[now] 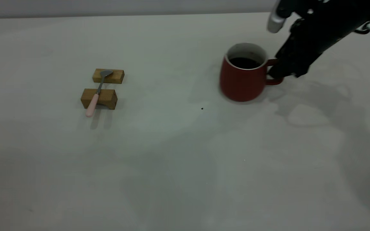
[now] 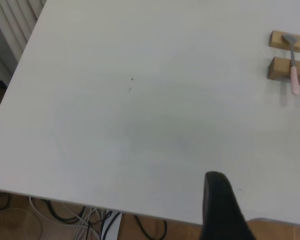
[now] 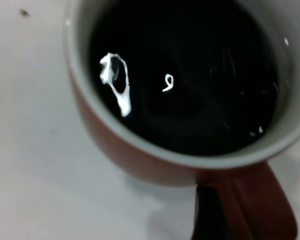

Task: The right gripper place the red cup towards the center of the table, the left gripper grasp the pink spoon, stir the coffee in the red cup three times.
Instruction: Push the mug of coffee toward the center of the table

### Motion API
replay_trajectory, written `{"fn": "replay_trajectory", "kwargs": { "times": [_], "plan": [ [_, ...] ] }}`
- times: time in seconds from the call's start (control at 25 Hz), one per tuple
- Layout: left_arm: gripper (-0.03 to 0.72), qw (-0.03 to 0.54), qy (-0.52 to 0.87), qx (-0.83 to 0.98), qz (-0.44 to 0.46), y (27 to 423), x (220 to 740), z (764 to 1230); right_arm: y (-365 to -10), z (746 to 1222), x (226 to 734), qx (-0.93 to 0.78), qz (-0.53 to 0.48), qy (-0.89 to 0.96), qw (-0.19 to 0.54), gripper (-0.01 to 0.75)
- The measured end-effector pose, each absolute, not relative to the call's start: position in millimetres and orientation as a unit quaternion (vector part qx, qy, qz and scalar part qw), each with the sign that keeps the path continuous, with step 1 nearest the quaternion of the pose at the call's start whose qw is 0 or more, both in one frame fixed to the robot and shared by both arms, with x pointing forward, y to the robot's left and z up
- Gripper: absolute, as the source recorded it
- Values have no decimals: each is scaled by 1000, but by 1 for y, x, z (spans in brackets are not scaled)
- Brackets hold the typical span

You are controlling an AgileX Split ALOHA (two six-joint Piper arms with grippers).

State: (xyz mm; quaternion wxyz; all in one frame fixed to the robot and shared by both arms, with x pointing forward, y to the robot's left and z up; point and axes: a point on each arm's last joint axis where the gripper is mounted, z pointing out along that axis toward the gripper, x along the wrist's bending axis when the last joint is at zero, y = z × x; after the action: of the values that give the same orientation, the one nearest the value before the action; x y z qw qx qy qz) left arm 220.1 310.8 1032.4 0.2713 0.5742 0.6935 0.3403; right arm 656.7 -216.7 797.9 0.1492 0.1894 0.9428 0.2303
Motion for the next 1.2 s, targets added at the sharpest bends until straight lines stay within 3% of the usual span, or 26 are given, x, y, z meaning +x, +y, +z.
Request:
{"fn": "replay_trajectory", "kwargs": {
  "times": [0.76,1.04,1.2],
  "plan": [
    [486,271,693,574,340,311,220,1032,-106,809,651,124,294,936,146,533],
    [486,271,693,574,340,311,220,1032,-94,812,646,111,303,936,139,533],
    [486,271,694,574,340,311,220,1032,-112,837,654,179,321,919,141,533]
  ]
}}
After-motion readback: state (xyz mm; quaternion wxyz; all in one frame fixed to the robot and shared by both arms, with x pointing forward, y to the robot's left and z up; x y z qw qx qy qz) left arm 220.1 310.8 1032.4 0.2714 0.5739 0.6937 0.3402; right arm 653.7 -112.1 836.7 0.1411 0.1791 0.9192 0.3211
